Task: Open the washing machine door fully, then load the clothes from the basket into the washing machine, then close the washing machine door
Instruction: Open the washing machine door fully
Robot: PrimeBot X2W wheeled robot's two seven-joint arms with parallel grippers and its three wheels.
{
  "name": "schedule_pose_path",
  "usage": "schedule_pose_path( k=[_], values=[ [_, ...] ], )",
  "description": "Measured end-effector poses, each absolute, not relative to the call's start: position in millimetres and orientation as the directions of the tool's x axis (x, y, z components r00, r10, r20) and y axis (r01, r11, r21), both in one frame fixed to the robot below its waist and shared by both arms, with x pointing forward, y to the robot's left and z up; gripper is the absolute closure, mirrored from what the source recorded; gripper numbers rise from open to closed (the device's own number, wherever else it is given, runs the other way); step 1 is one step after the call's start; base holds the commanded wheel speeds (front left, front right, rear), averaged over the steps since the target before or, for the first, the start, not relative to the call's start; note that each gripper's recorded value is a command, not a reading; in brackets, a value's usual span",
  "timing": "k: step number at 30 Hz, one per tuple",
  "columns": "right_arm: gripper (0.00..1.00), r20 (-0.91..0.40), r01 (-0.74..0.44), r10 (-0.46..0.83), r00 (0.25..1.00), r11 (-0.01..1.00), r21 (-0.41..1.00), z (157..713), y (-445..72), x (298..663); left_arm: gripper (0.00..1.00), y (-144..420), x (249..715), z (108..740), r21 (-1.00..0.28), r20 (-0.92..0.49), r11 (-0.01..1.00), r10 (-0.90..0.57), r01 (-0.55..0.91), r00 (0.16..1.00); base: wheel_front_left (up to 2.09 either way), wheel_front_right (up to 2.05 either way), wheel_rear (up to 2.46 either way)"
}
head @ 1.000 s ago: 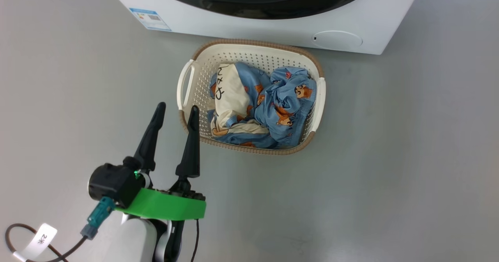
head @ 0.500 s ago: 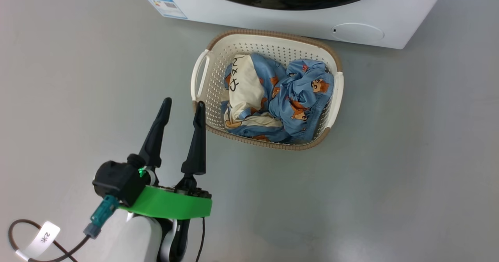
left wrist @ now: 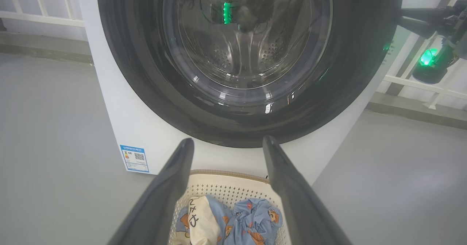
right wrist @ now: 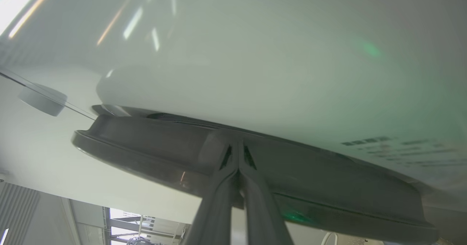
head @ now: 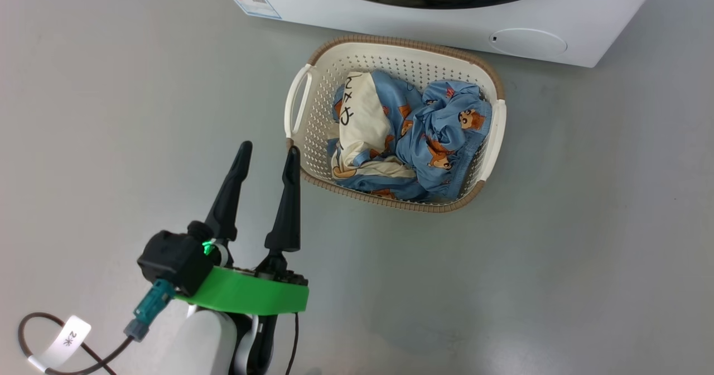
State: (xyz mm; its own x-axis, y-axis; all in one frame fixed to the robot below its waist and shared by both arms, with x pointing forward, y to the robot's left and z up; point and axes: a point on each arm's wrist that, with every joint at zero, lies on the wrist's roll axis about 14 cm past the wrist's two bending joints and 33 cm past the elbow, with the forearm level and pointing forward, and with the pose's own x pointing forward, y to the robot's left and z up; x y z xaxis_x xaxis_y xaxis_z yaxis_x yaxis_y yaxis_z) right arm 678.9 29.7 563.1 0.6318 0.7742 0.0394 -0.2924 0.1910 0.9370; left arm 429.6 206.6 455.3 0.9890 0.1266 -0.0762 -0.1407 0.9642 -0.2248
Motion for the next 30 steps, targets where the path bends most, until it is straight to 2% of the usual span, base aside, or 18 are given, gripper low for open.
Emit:
schedule_pose_path(
  k=[16,23,30],
  values=[
    [1.0,0.032,-0.305,0.78,0.625,0.207,0.93,557.4,43.2,683.4,0.0,209.1,429.7,447.3,-0.235,-0.099,0.959,0.139,-0.159,0.985,0.0,0.0,0.0],
    [1.0,0.0,-0.302,0.816,0.578,0.214,0.929,554.5,54.7,664.9,0.0,209.1,429.2,457.3,-0.24,-0.073,0.959,0.139,-0.153,0.988,0.0,0.0,0.0],
    [1.0,-0.051,-0.289,0.86,0.507,0.226,0.93,549.2,66.6,630.9,0.0,215.3,425.9,475.7,-0.241,-0.024,0.958,0.157,-0.158,0.987,0.0,0.0,0.0]
  ],
)
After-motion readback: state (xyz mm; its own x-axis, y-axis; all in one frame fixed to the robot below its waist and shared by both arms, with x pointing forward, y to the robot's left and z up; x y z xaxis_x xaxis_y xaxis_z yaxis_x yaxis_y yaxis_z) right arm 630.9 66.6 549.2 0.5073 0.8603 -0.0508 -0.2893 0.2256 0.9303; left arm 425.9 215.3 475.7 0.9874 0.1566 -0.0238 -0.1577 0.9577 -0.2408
